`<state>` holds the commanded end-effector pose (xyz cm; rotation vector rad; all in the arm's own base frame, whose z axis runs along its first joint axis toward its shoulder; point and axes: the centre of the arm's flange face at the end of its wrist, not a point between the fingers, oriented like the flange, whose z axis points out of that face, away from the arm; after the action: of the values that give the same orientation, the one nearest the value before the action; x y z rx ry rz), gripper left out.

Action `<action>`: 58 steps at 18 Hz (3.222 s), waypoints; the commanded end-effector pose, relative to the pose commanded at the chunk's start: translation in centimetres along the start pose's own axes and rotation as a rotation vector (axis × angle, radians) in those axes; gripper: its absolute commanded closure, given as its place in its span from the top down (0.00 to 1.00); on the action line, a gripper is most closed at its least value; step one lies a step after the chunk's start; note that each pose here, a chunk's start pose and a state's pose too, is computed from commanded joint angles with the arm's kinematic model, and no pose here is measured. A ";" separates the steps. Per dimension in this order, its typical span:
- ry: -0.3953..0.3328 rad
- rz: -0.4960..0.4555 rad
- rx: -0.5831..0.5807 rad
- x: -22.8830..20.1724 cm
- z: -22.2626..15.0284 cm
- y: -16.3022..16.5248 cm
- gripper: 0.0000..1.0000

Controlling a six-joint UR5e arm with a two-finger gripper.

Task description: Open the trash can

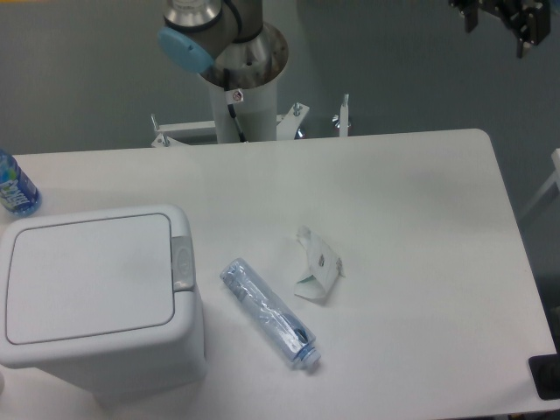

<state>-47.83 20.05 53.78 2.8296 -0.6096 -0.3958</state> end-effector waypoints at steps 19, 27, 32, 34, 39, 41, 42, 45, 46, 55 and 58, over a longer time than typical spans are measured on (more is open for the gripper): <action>-0.009 -0.762 0.327 -3.9 0.6 -15.0 1.00; 0.216 -1.189 0.603 -3.5 -5.5 -23.7 1.00; 0.334 -1.191 0.680 -1.2 -8.2 -29.0 1.00; 0.353 -1.152 0.676 0.0 -8.5 -31.4 1.00; 0.374 -1.139 0.696 1.2 -8.9 -35.3 1.00; 0.359 -1.127 0.723 1.1 -8.7 -36.5 1.00; 0.362 -1.119 0.721 1.3 -8.7 -37.0 1.00; 0.364 -1.102 0.717 1.5 -8.4 -37.7 1.00; 0.364 -1.090 0.715 1.5 -8.1 -38.1 1.00; 0.342 -1.083 0.733 1.3 -7.1 -39.0 1.00; 0.347 -1.083 0.727 1.3 -6.7 -39.2 1.00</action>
<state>-30.18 55.41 49.33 3.5088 1.1255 0.2465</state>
